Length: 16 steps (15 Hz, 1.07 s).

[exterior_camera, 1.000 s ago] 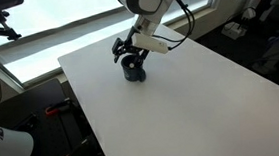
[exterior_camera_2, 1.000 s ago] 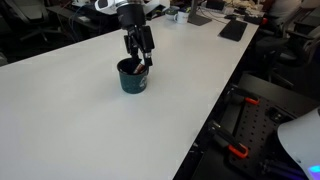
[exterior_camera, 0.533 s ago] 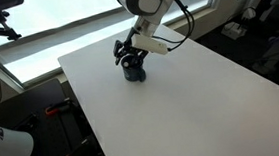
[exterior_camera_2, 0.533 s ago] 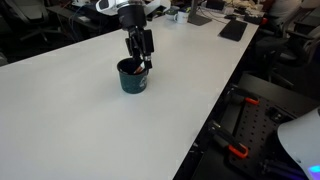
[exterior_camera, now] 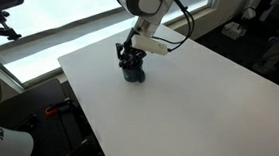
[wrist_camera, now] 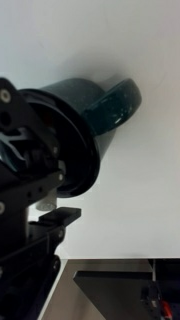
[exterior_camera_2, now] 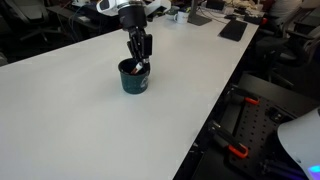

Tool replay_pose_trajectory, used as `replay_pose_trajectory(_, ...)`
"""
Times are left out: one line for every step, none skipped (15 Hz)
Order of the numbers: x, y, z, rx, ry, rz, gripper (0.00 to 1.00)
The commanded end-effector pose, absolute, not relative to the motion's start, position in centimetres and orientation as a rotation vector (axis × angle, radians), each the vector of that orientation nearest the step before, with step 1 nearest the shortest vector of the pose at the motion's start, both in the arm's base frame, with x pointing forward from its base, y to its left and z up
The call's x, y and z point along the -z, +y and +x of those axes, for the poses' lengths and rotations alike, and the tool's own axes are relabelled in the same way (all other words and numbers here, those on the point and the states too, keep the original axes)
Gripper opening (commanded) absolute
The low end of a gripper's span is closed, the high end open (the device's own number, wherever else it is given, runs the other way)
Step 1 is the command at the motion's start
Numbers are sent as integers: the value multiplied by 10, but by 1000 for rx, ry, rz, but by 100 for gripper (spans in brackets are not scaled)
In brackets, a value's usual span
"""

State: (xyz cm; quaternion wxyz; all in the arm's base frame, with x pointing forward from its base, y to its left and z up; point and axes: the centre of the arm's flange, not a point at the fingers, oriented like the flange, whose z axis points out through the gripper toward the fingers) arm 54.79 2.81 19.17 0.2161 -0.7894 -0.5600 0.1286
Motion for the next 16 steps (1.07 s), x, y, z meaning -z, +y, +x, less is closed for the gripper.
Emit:
replay_pose_trajectory(-196,26,544,-367,-1533,-2184,24)
replay_pose_trajectory(-196,26,544,-367,-1533,-2184,45)
replay_pose_trajectory(-196,27,544,-367,-1535,-2183,42)
replay_pose_trajectory(-195,27,544,-370,-1537,-2186,10)
replay_pose_trajectory(-195,27,544,-373,-1537,-2184,24)
replay_pose_trajectory(-195,27,544,-374,-1536,-2186,54)
replay_pose_trajectory(-195,27,544,-373,-1534,-2185,50)
replay_pose_trajectory(-195,27,544,-373,-1535,-2184,52)
replay_pose_trajectory(-194,27,544,-374,-1534,-2184,58)
replay_pose_trajectory(-195,27,543,-374,-1535,-2185,66)
replay_pose_trajectory(-195,28,543,-374,-1536,-2186,73)
replay_pose_trajectory(-196,28,543,-371,-1540,-2189,81)
replay_pose_trajectory(-197,28,542,-372,-1541,-2189,88)
replay_pose_trajectory(-196,28,543,-374,-1540,-2189,93)
replay_pose_trajectory(-196,28,543,-373,-1540,-2189,97)
replay_pose_trajectory(-196,28,543,-374,-1542,-2189,100)
